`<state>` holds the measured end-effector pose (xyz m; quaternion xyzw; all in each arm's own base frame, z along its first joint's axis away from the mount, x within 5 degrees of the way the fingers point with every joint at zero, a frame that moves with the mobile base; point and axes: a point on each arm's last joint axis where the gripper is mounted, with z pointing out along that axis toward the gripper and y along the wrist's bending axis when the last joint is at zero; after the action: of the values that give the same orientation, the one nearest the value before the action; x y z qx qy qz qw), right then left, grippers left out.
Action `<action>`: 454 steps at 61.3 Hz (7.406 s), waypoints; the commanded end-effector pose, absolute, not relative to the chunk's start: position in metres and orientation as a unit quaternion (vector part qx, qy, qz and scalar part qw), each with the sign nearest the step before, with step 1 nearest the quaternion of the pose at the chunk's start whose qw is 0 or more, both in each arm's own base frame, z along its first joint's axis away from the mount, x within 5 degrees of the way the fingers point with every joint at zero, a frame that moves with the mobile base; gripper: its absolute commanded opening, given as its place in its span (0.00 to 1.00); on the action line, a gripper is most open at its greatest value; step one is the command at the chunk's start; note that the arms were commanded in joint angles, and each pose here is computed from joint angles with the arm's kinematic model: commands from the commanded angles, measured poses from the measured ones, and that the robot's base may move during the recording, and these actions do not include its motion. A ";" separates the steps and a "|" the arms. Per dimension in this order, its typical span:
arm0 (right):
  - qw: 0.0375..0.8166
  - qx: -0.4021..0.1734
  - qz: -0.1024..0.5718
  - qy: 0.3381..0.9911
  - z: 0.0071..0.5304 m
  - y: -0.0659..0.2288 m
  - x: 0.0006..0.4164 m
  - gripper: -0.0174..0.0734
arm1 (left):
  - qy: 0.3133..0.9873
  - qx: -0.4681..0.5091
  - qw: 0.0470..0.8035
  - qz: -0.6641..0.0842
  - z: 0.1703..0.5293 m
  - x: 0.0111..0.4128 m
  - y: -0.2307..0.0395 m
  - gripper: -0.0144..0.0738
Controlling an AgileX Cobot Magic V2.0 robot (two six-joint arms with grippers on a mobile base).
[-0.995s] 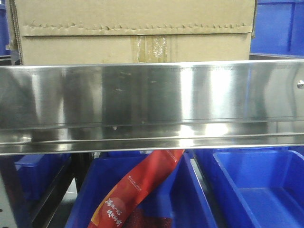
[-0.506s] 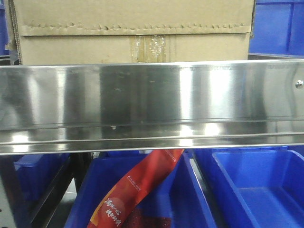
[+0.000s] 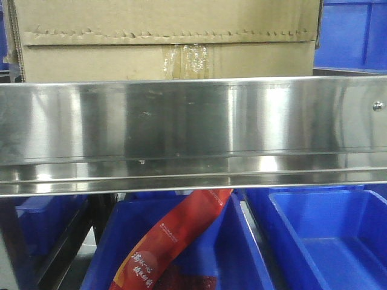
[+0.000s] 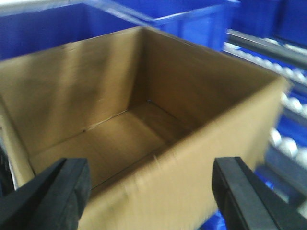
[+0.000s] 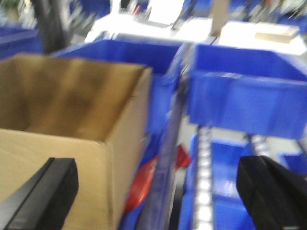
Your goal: Grab carton from right shelf to conveyor
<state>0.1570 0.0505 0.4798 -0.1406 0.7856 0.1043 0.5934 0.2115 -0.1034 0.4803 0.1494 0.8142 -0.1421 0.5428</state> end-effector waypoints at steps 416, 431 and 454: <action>0.493 -0.147 0.187 0.837 0.472 0.083 0.212 0.12 | 0.889 0.030 0.448 -0.087 0.498 0.185 -0.086 0.15; 0.493 -0.147 0.187 0.837 0.472 0.083 0.212 0.12 | 0.889 0.030 0.448 -0.087 0.498 0.185 -0.086 0.15; 0.493 -0.147 0.187 0.837 0.472 0.083 0.212 0.12 | 0.889 0.030 0.448 -0.087 0.498 0.185 -0.086 0.15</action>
<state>0.2096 0.0884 0.4666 -0.1442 0.8509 0.2129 0.4581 0.1917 -0.0881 0.4911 0.0119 0.8969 -0.0831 0.4342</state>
